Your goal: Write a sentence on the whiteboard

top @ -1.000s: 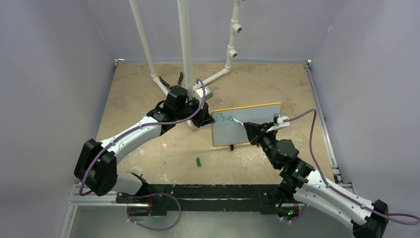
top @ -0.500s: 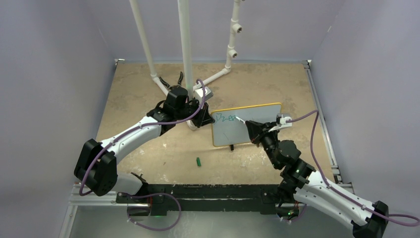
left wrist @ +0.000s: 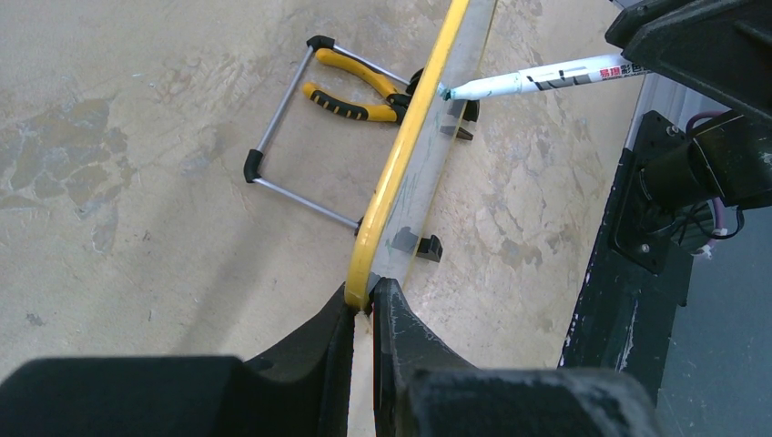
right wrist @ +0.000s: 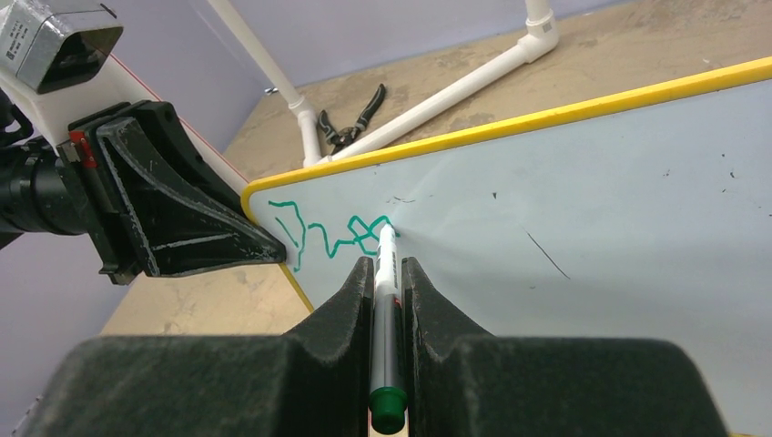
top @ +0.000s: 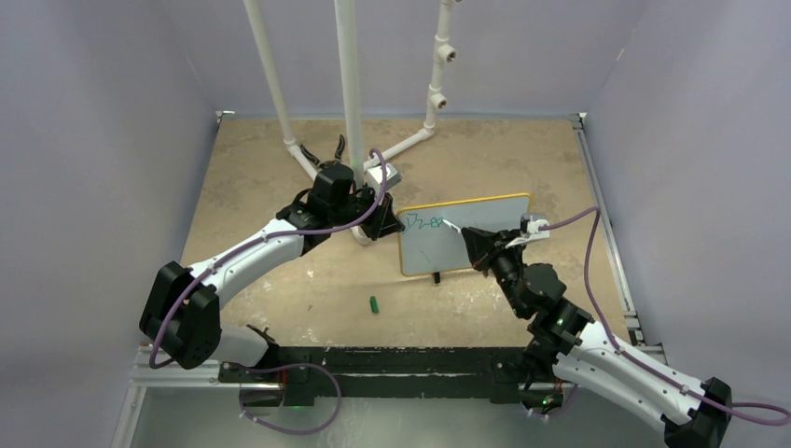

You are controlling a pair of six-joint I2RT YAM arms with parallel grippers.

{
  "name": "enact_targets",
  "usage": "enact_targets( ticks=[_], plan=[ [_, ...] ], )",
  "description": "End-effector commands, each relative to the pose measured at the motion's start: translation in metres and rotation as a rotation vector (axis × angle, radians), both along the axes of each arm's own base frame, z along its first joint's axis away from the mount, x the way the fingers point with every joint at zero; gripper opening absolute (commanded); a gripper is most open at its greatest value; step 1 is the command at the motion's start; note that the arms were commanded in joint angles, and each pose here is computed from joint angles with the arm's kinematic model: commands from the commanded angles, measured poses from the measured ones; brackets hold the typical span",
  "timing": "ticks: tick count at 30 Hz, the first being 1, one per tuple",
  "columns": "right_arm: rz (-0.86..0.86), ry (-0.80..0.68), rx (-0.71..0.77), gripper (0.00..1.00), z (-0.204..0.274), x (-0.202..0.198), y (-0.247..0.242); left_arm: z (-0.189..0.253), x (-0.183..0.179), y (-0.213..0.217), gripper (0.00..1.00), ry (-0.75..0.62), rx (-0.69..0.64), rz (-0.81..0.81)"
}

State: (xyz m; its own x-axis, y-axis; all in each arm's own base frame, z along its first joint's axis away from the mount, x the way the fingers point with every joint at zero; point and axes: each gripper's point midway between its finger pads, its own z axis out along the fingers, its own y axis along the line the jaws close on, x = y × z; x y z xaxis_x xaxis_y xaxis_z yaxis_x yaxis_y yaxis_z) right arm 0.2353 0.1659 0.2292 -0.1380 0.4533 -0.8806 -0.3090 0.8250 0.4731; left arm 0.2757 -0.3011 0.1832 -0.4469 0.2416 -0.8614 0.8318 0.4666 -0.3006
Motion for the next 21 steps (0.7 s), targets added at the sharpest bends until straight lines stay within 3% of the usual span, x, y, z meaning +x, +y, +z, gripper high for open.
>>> enact_targets(
  ticks=[1, 21],
  plan=[
    [-0.019, 0.029, -0.006, 0.00, -0.008, 0.000, -0.004, 0.000, 0.011, 0.007, 0.00, -0.050, 0.016, 0.029],
    [-0.063, 0.055, -0.022, 0.00, -0.009, -0.002, -0.017, 0.002, 0.012, 0.008, 0.00, -0.056, 0.017, 0.039]
  ],
)
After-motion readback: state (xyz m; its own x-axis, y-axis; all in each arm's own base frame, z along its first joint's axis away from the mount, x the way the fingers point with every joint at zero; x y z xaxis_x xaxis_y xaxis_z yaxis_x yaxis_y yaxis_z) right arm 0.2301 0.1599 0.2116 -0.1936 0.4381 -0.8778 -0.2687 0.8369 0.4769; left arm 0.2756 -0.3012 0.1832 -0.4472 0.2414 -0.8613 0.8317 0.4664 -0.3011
